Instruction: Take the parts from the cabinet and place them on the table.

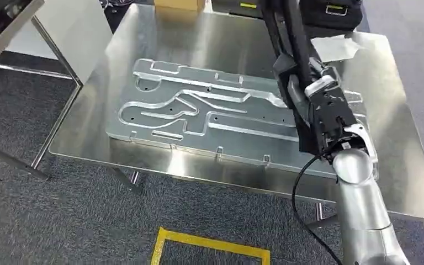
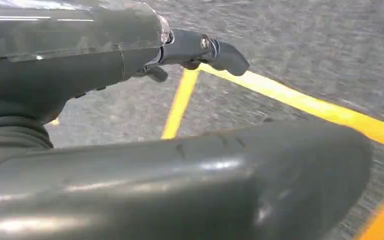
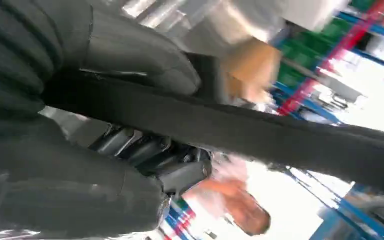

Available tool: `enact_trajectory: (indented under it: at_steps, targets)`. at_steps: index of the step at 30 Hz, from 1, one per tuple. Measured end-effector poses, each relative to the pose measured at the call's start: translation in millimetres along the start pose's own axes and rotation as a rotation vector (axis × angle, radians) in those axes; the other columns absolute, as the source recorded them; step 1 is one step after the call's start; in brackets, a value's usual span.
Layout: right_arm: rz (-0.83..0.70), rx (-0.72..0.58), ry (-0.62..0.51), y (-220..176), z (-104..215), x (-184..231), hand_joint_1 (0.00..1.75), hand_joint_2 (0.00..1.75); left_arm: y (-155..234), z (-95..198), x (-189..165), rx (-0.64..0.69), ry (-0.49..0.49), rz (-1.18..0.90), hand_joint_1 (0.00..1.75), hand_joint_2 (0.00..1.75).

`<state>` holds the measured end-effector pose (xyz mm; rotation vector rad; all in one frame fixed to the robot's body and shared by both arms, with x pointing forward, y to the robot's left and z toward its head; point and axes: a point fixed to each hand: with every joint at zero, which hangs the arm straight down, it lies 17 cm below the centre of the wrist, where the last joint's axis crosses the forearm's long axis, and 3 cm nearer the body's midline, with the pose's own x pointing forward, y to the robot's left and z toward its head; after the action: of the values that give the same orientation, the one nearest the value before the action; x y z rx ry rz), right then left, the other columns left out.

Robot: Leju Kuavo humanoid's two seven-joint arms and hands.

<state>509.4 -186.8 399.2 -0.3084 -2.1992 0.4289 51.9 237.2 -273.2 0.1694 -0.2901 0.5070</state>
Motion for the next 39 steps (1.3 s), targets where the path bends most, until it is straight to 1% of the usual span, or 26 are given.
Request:
enact_trajectory:
  at_steps: [1,3,5,6,7,10,12,15,16,18,23,26,34,39]
  targets:
    - [0.021,0.035,0.073,16,17,-31,1.75,1.75,5,4,-17,0.003,0.025,-0.002,0.0,0.0]
    - [0.038,0.088,0.133,39,36,-58,1.75,1.75,21,14,-56,0.02,0.085,-0.007,0.0,0.0]
    - [0.051,0.117,0.181,50,48,-77,1.75,1.75,30,19,-74,0.033,0.114,-0.004,0.0,0.0]
    - [0.058,0.117,0.183,49,46,-78,1.75,1.75,30,19,-75,0.033,0.115,-0.004,0.0,0.0]
    - [0.063,0.111,0.168,46,39,-73,1.75,1.75,26,17,-68,0.027,0.105,-0.001,0.0,0.0]
    - [0.113,0.095,0.117,32,12,-49,1.75,1.75,3,7,-27,-0.006,0.044,0.011,0.0,0.0]
    - [0.211,0.1,0.092,27,-1,-41,1.75,1.75,-4,2,-5,-0.022,0.01,0.014,0.0,0.0]
    - [0.399,0.131,0.087,32,-10,-48,1.75,1.75,-10,0,8,-0.038,-0.009,0.014,0.0,0.0]
    - [0.433,0.141,0.091,35,-12,-52,1.75,1.75,-11,0,10,-0.041,-0.013,0.012,0.0,0.0]
    - [0.46,0.158,0.106,41,-11,-61,1.75,1.75,-12,-1,13,-0.044,-0.019,0.012,0.0,0.0]
    - [0.468,0.181,0.122,50,-12,-70,1.75,1.75,-12,-3,19,-0.045,-0.028,0.013,0.0,0.0]
    - [0.509,0.213,0.133,57,-12,-77,1.75,1.75,-13,-3,21,-0.048,-0.03,0.011,0.0,0.0]
    - [0.575,0.375,0.179,115,10,-123,1.75,1.75,-12,-5,26,-0.034,-0.028,0.014,0.0,0.0]
    - [0.61,0.467,0.188,146,22,-141,1.75,1.75,-9,-6,25,-0.016,-0.019,0.014,0.0,0.0]
